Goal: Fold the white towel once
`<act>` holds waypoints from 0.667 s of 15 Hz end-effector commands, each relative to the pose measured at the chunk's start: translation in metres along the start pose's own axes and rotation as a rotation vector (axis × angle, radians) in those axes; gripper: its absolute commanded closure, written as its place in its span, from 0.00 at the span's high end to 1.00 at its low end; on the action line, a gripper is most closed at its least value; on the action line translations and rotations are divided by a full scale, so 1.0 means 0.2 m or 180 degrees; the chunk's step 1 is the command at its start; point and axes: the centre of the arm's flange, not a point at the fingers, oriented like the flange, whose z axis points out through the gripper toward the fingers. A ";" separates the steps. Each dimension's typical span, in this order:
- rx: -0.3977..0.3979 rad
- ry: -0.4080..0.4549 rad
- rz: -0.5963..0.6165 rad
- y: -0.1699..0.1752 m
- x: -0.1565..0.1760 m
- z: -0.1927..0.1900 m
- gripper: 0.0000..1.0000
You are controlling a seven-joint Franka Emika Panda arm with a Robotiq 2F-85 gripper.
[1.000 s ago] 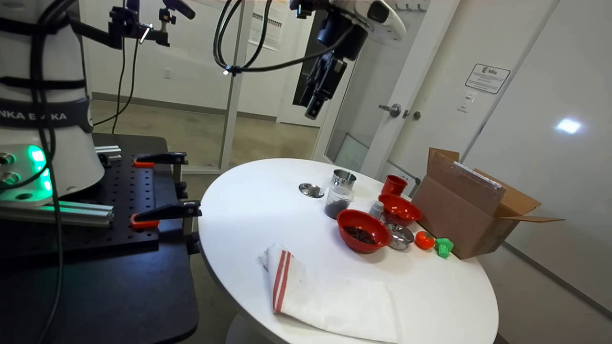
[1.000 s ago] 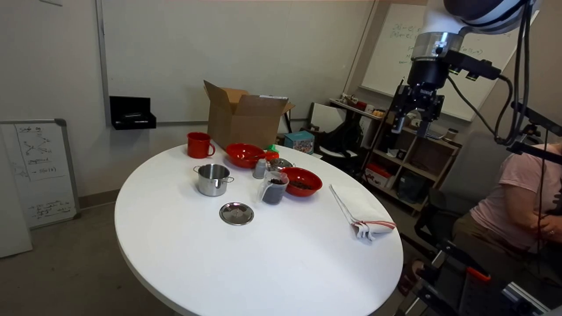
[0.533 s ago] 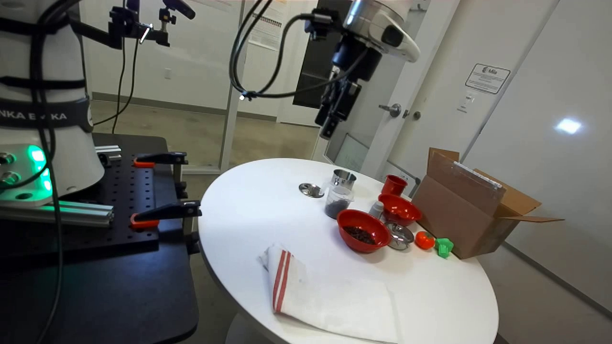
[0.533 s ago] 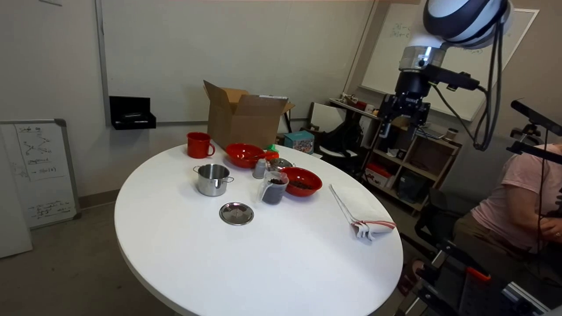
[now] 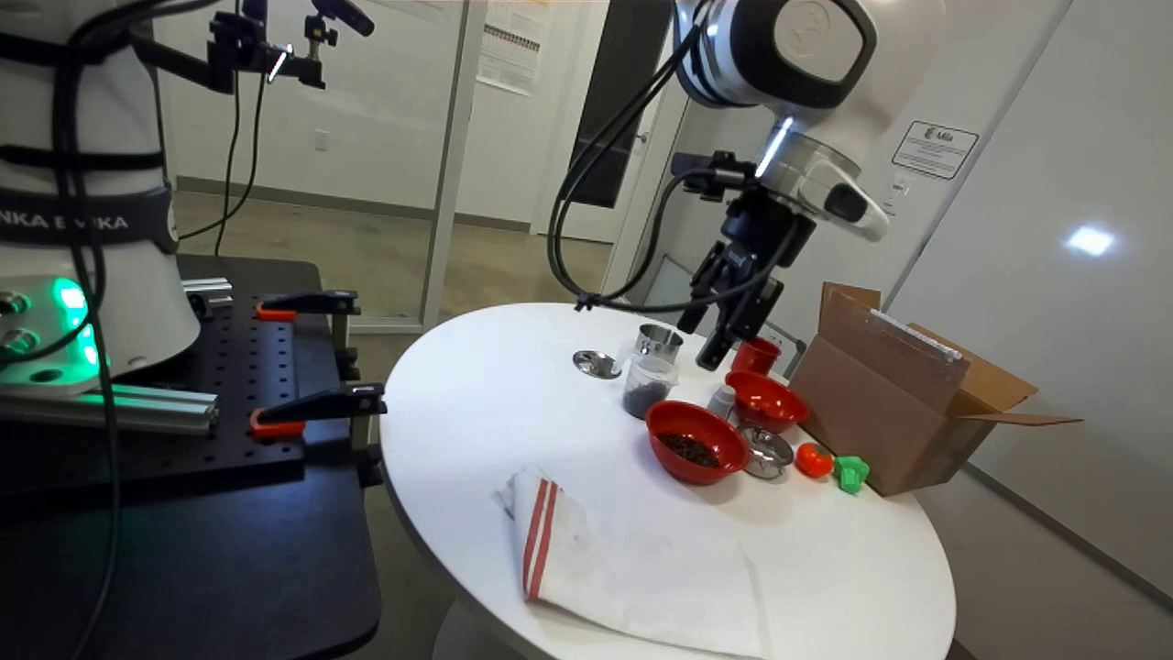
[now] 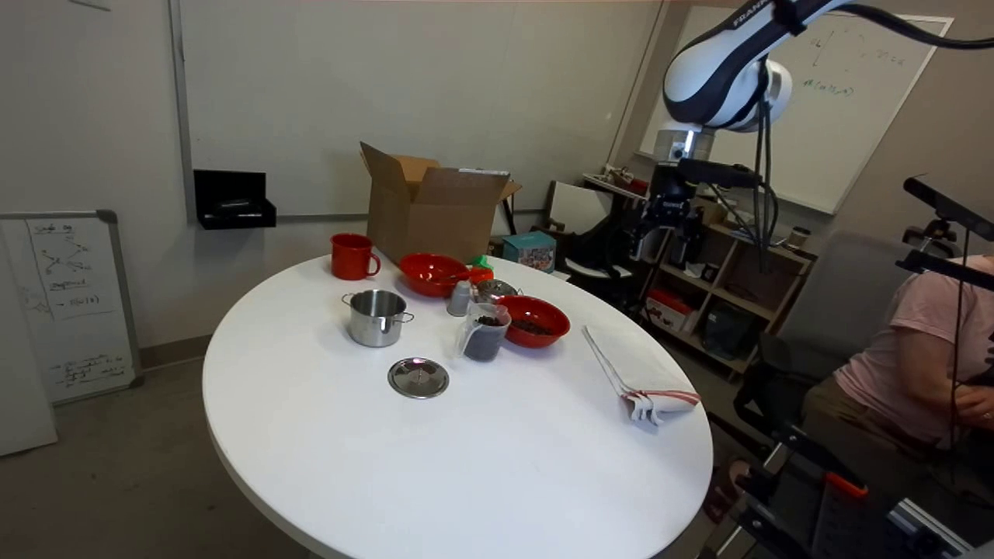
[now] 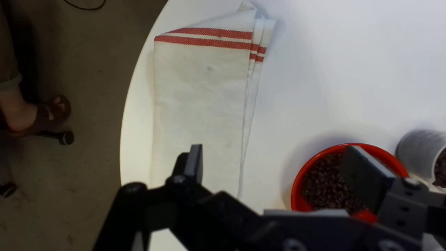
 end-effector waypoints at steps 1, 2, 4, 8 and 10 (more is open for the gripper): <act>0.0106 -0.0227 0.0028 0.06 0.23 0.17 1.00; 0.0148 -0.0254 0.0083 0.09 0.25 0.22 1.00; 0.0190 -0.0349 0.0188 0.17 0.28 0.32 1.00; 0.0132 -0.0384 0.0248 0.21 0.21 0.38 1.00; 0.0131 -0.0398 0.0255 0.22 0.23 0.40 1.00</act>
